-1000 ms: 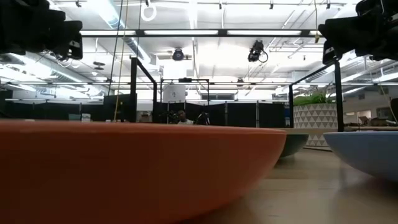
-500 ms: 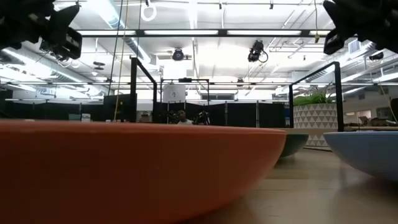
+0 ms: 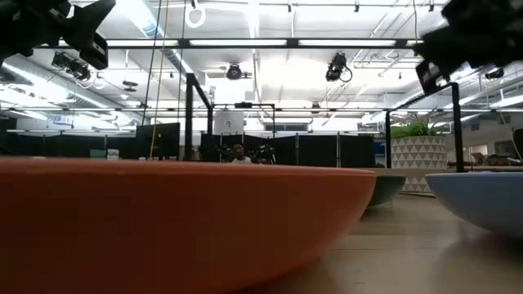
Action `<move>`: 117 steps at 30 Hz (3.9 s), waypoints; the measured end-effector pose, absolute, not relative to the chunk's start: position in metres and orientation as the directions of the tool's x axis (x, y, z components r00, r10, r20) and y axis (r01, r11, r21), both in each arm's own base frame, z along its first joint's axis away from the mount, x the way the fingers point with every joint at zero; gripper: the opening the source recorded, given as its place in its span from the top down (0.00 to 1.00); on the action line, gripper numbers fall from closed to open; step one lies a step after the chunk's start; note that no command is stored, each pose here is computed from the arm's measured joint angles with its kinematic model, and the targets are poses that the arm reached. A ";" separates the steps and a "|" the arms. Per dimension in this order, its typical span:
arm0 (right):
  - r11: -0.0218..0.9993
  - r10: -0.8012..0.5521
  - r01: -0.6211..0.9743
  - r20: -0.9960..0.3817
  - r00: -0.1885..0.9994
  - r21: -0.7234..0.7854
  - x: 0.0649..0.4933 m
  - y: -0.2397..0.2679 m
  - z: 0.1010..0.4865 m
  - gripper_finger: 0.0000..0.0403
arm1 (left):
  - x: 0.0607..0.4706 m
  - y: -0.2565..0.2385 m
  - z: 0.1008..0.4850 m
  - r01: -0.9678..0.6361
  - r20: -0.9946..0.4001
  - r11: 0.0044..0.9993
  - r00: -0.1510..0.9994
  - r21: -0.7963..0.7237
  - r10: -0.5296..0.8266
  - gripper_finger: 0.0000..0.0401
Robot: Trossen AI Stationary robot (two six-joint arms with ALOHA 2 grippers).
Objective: Place and stack plates onto a shelf
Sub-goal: Adjust the shelf, then put the blue plate on the shelf
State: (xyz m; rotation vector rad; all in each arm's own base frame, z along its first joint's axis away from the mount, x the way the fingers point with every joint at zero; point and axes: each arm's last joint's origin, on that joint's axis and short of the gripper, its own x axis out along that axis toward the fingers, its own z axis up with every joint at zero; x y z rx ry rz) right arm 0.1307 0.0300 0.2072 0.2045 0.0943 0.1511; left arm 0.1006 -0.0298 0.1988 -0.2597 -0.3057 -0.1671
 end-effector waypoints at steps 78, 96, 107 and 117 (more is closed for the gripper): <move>0.828 -0.556 -0.146 -0.758 -0.340 -0.542 0.214 0.062 0.165 0.81 | 0.241 -0.049 0.164 -0.360 -0.485 0.924 0.791 0.128 0.374 0.65; 0.876 -0.474 0.007 -0.863 -0.178 -0.482 0.249 0.084 0.211 0.81 | 0.232 -0.060 0.179 -0.306 -0.449 0.944 0.832 0.119 0.326 0.65; 0.994 -0.023 -0.092 -0.907 0.421 -0.068 0.299 0.155 0.226 0.80 | 0.224 -0.091 0.189 -0.052 -0.421 0.998 0.905 0.027 0.059 0.65; 0.994 0.010 -0.105 -0.898 0.440 -0.041 0.325 0.184 0.191 0.65 | 0.225 -0.094 0.192 -0.043 -0.388 0.999 0.920 0.014 0.045 0.65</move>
